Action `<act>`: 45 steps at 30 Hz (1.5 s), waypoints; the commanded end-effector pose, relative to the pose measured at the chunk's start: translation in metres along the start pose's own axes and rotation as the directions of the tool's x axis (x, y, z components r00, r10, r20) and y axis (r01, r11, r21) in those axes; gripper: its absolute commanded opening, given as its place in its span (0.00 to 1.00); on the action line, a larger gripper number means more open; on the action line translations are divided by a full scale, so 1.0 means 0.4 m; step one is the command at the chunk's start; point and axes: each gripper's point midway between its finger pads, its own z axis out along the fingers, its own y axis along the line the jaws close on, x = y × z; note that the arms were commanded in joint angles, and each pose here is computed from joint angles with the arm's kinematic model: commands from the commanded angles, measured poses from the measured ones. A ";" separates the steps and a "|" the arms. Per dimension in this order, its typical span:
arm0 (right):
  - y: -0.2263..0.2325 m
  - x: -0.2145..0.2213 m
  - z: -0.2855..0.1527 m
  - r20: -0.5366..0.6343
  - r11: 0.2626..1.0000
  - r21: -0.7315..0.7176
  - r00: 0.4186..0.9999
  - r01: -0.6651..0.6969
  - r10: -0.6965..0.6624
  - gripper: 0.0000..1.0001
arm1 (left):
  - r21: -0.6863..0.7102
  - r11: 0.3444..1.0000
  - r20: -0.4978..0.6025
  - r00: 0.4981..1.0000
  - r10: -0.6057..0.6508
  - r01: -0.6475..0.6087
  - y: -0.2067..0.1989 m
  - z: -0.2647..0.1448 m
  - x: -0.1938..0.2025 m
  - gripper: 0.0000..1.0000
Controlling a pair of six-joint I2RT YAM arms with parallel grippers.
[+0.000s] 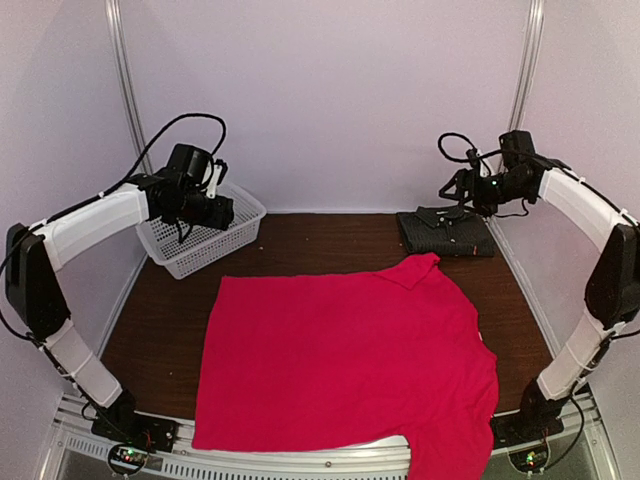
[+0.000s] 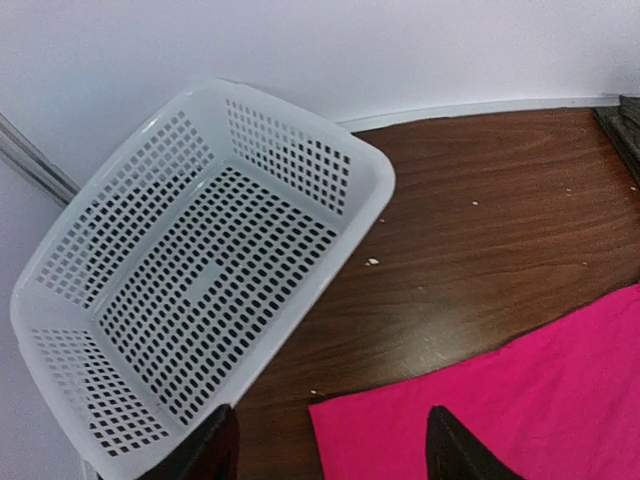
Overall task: Fold and stack the mixed laundry pile
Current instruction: Move the flattened T-shirt to the center of the board.
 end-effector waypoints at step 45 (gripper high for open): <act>-0.149 0.538 0.207 -0.403 0.978 0.152 0.895 -0.143 0.193 0.54 | 0.290 0.957 -0.394 0.910 0.130 -0.011 -0.157 0.202 0.347 0.38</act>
